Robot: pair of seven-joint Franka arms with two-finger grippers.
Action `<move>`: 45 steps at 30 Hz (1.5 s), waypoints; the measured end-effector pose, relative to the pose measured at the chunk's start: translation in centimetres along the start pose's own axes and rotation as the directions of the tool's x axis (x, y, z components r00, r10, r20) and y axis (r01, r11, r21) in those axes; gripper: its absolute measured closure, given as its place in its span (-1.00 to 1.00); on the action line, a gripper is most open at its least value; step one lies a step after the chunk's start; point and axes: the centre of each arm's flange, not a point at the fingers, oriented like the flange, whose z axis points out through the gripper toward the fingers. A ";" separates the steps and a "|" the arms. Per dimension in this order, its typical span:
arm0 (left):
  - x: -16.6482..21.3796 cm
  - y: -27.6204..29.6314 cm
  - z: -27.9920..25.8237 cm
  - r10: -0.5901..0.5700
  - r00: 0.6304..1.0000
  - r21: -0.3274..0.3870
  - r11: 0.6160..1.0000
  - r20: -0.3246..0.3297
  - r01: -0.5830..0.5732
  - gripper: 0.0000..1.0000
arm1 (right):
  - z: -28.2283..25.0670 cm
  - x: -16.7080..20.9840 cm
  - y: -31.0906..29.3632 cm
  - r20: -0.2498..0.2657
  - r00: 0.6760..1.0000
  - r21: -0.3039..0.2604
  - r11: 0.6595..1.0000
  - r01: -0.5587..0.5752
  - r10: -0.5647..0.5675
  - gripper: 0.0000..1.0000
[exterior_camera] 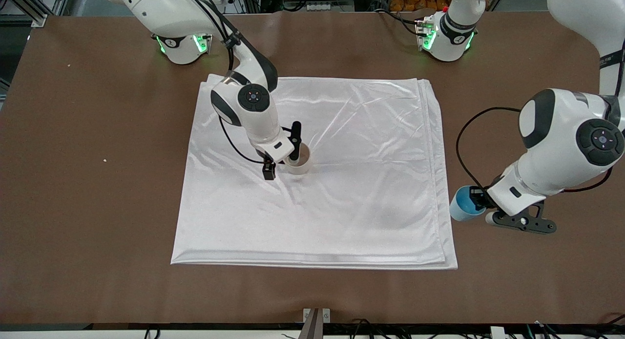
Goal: Place blue cup into white mug on cloth
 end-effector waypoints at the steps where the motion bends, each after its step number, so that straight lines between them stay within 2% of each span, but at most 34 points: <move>1: 0.0 0.4 -0.1 0.005 1.000 -0.001 1.000 -0.002 -0.005 0.93 | -0.7 -0.1 0.3 0.007 1.000 -0.002 1.000 -0.004 0.004 -1.00; 10: 0.1 3.9 -0.5 0.039 0.999 -0.021 0.999 -0.005 -0.039 0.93 | -6.5 -3.1 2.2 0.058 0.996 -0.013 0.997 -0.072 0.073 -1.00; 15: 0.0 6.5 -0.5 0.064 0.998 -0.030 0.997 -0.004 -0.064 0.93 | -10.7 -6.0 3.7 0.057 0.987 -0.019 0.989 -0.150 0.151 -1.00; 21: -0.4 10.8 -0.5 0.111 0.994 -0.040 0.993 -0.002 -0.111 0.93 | -16.7 -10.3 5.3 0.051 0.971 -0.064 0.971 -0.231 0.234 -1.00; 28: -1.5 17.1 -0.6 0.103 0.995 -0.053 0.993 0.001 -0.102 0.93 | -22.6 -15.2 7.4 0.038 0.944 -0.118 0.939 -0.323 0.329 -1.00; 38: -3.6 24.5 -0.4 0.102 0.995 -0.065 0.993 0.013 -0.101 0.93 | -28.3 -21.6 9.9 0.097 0.887 -0.097 0.891 -0.443 0.452 -1.00; 45: -5.4 29.4 1.0 0.114 0.993 -0.070 0.991 0.039 -0.111 0.93 | -31.3 -26.7 10.5 0.103 0.839 -0.114 0.844 -0.524 0.535 -1.00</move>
